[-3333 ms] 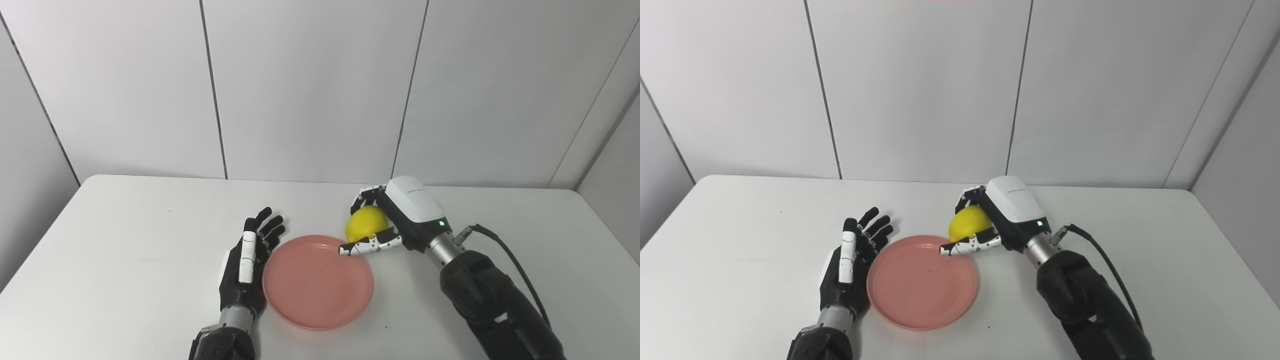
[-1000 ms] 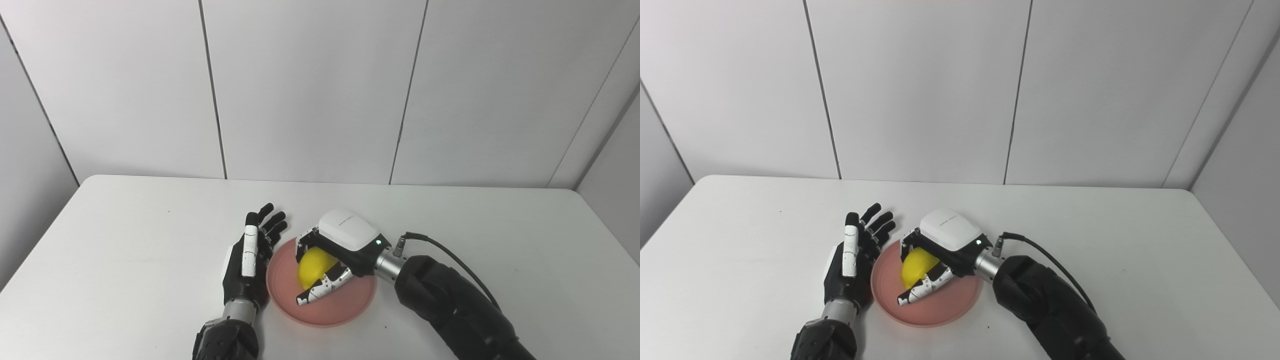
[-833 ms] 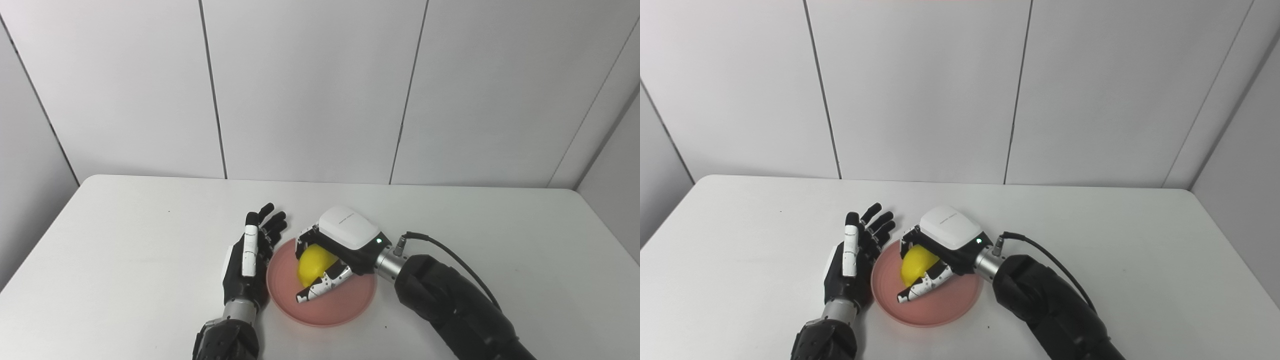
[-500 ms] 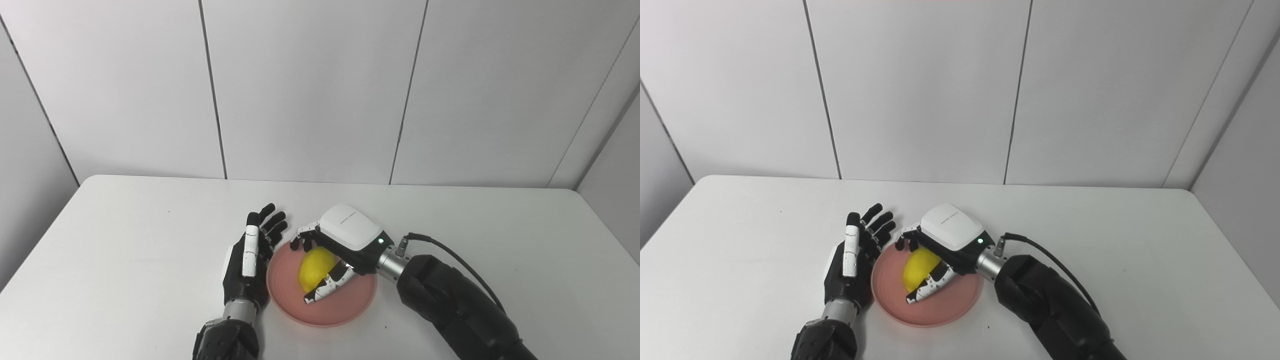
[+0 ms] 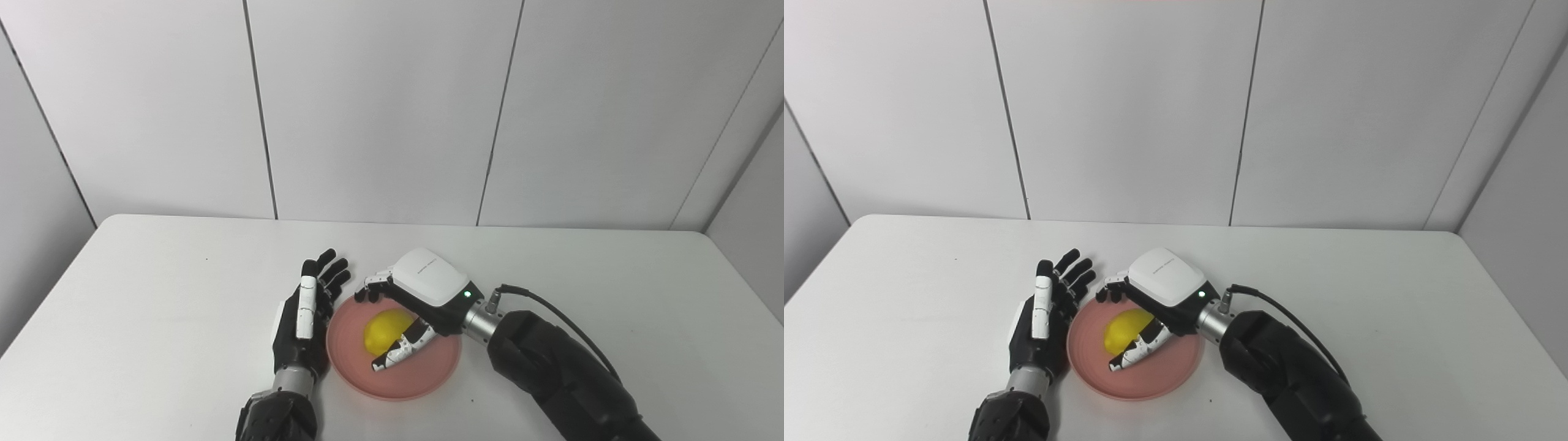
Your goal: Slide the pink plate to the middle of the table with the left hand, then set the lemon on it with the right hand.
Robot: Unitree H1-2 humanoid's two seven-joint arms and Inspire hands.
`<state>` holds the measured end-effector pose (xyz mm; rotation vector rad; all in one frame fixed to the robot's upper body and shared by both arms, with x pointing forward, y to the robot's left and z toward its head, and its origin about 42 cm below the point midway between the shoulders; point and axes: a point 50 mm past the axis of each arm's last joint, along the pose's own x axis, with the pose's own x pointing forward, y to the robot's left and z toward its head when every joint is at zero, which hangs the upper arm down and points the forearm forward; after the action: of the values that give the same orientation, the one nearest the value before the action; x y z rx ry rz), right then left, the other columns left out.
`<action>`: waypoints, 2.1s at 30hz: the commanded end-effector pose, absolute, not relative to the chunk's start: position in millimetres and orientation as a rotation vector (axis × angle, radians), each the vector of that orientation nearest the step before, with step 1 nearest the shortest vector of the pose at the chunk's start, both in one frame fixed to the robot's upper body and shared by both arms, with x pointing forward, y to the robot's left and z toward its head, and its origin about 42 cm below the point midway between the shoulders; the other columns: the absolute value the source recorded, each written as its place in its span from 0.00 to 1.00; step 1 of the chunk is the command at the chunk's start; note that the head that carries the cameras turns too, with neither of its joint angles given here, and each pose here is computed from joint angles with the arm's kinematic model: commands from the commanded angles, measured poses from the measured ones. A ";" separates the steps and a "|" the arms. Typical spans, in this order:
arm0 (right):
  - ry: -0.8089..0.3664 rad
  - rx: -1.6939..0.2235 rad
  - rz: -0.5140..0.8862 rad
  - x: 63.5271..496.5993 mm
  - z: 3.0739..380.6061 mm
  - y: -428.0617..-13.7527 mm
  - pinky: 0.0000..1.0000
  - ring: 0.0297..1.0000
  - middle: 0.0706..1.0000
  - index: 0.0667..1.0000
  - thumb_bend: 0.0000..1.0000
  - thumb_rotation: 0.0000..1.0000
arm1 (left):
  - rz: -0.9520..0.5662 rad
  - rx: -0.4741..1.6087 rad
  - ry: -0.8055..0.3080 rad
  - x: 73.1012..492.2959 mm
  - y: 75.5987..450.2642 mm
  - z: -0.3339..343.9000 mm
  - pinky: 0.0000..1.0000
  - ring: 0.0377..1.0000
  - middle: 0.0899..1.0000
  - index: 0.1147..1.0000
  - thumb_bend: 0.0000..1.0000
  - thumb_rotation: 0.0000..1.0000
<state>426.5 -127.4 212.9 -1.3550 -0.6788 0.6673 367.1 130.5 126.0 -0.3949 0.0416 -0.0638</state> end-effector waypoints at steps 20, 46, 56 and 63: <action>-0.441 -0.483 0.342 418.4 225.1 -153.0 0.78 0.82 0.80 0.74 0.75 0.94 | -0.028 -0.402 0.216 350.4 126.3 89.1 0.97 0.86 0.81 0.81 0.83 0.86; -0.096 0.278 -0.061 414.2 141.9 -190.1 1.00 0.95 0.92 0.88 0.77 0.93 | 0.019 -0.142 0.022 412.5 185.3 143.2 1.00 1.00 1.00 1.00 0.85 0.94; -0.062 0.309 -0.104 403.3 124.6 -180.0 1.00 0.95 0.93 0.92 0.77 0.97 | -0.004 -0.122 0.115 416.5 205.8 157.3 1.00 1.00 1.00 1.00 0.84 1.00; -0.054 0.364 -0.129 400.8 120.8 -172.0 1.00 0.99 0.97 0.98 0.72 1.00 | -0.019 -0.136 0.138 416.3 204.2 154.2 1.00 1.00 1.00 1.00 0.82 1.00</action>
<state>405.0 -174.1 129.8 0.3404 -0.0848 -0.1038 413.0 206.2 153.9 -0.1409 0.1024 -0.0047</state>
